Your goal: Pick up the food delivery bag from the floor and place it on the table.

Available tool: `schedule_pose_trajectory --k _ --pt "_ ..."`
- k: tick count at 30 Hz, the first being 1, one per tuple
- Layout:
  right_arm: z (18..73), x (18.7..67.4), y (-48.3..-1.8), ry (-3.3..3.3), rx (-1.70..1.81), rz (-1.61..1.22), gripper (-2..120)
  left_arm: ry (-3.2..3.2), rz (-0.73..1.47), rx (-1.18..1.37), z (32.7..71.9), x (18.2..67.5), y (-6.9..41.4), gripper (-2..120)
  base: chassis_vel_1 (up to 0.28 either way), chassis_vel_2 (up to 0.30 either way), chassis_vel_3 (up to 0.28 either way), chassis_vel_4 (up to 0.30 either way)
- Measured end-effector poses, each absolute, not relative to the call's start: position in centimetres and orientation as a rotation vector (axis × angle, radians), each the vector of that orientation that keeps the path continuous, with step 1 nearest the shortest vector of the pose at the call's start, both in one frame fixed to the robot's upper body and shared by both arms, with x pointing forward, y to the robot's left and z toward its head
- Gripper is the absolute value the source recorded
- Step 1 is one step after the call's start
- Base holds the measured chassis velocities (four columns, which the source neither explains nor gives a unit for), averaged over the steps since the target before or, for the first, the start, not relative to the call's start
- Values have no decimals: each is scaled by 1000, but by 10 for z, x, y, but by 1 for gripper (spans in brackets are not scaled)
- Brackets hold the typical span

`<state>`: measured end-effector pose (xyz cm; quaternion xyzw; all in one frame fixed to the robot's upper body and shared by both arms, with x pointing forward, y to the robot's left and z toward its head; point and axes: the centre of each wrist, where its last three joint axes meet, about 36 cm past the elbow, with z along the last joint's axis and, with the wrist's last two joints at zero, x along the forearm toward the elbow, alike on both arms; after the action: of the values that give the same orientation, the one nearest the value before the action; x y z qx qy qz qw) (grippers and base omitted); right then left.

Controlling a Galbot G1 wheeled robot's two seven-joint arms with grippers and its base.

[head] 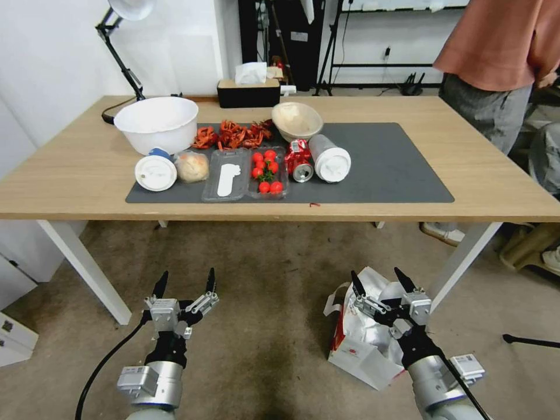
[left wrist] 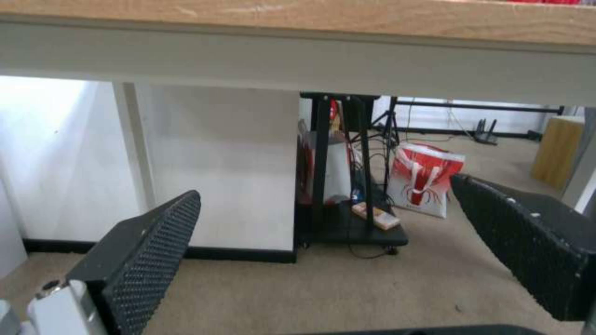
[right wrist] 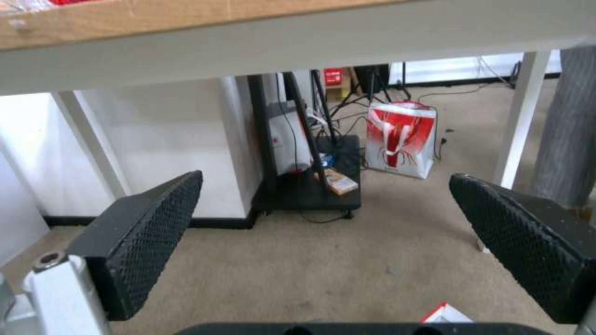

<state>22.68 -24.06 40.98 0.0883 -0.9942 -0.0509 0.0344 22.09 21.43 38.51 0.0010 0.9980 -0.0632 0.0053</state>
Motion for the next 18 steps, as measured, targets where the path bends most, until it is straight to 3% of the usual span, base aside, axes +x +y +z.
schedule_pose_trajectory --k 18 --pt "409 226 -241 -3062 266 -147 100 3119 -208 -12 384 220 215 100 0 0 0 0"
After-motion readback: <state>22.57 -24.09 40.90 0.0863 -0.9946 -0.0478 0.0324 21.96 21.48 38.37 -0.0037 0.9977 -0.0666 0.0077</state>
